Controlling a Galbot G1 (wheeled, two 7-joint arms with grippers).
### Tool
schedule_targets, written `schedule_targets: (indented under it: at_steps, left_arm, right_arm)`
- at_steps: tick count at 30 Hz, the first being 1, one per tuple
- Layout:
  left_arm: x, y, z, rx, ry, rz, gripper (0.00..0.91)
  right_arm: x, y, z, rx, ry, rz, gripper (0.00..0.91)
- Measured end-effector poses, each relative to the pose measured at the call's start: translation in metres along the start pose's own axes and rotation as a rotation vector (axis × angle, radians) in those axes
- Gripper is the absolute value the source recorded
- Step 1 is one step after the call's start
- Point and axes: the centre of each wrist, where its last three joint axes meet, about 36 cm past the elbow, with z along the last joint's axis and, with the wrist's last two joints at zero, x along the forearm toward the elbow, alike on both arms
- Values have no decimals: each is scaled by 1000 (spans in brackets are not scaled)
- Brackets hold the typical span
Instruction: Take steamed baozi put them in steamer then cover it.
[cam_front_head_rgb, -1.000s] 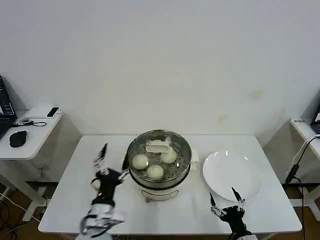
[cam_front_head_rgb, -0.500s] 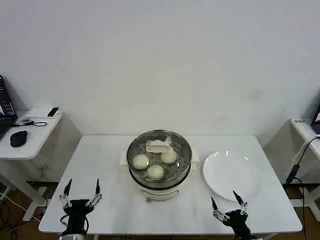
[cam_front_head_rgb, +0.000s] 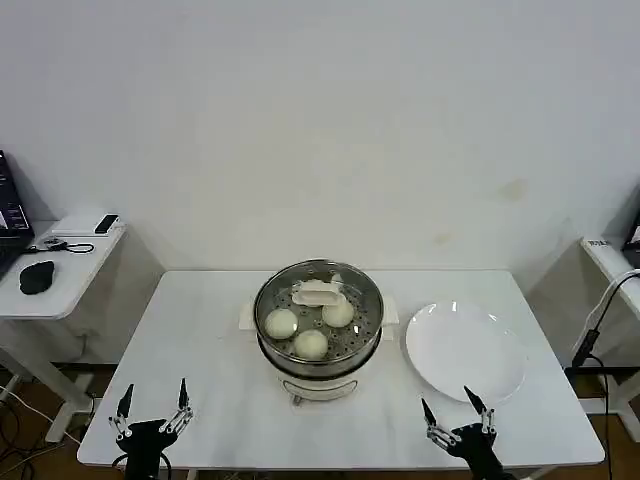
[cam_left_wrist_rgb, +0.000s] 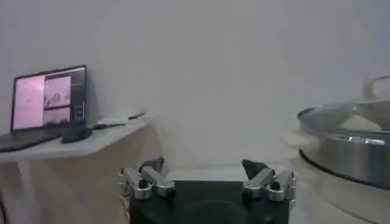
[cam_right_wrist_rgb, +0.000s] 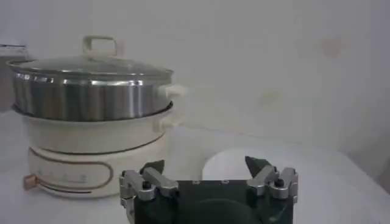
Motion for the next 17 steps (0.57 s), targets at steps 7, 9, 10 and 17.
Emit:
schedule_targets:
  at_steps: [7,9,10,17]
  left_arm:
    - [3,-1,5,7,18,11,907]
    - [2,0,5,3,19,15,907]
    - [2,0,5,1,20,15,907]
    - [4,-3,6,-1,34,24,907]
  right_arm:
    - [-2,0,0,-3,12,-10,907]
    - [-3,0,1,-2,15,-13,907]
    - [-3,0,2,-1,18,-16,907]
    - [-6,5,4,-9,16,-19,907]
